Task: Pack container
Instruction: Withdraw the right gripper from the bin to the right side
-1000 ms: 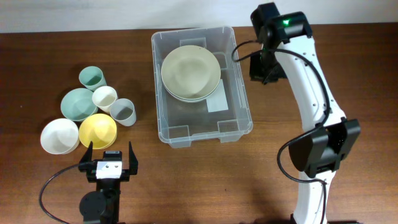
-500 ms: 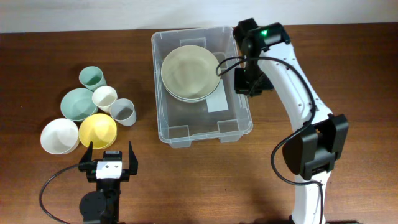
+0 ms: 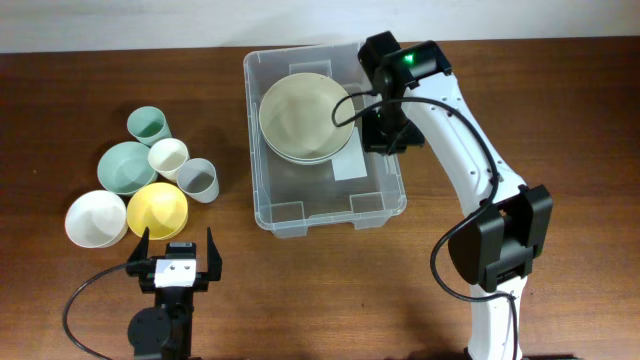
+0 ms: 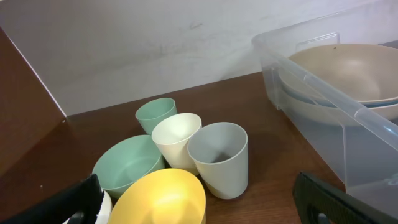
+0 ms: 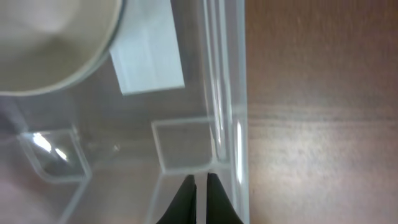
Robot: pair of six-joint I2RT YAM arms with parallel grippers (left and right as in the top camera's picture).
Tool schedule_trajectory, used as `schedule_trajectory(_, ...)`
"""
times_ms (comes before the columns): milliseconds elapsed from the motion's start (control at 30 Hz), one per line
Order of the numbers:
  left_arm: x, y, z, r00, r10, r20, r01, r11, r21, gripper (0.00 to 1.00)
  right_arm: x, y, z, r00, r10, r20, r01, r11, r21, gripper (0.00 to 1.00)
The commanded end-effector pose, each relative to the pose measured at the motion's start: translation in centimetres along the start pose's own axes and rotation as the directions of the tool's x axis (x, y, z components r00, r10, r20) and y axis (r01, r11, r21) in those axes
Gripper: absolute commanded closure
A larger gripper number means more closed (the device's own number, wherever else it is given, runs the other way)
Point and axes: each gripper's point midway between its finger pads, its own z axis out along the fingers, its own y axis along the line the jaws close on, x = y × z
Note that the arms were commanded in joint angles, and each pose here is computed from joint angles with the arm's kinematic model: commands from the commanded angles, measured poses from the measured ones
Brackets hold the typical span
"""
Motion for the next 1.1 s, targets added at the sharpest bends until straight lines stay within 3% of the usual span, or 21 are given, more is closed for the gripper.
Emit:
schedule_trajectory(0, 0.1, 0.0, 0.0, 1.0, 0.016, 0.002, -0.016, 1.0, -0.004, 0.01, -0.5, -0.7, 0.2, 1.0, 0.022, 0.007, -0.022, 1.0, 0.004, 0.96)
schedule_trajectory(233, 0.1, 0.0, 0.0, 1.0, 0.016, 0.002, -0.016, 1.0, -0.004, 0.01, -1.8, -4.7, -0.1, 0.998, 0.019, 0.064, -0.03, 0.986, 0.166, 0.96)
schedule_trajectory(433, 0.1, 0.0, 0.0, 1.0, 0.016, 0.002, -0.016, 1.0, -0.004, 0.01, -2.0, -4.8, 0.2, 0.998, -0.001, 0.061, -0.009, 0.986, 0.166, 0.96)
schedule_trajectory(700, 0.1, 0.0, 0.0, 1.0, 0.016, 0.002, -0.016, 1.0, -0.004, 0.0, 0.4, -5.0, 3.3, 0.999, 0.013, -0.046, -0.005, 0.986, 0.164, 0.96)
schedule_trajectory(1067, 0.1, 0.0, 0.0, 1.0, 0.016, 0.002, -0.016, 1.0, -0.004, 0.01, 0.9, -2.8, 3.4, 0.997, 0.017, -0.08, -0.014, 0.999, 0.04, 0.96)
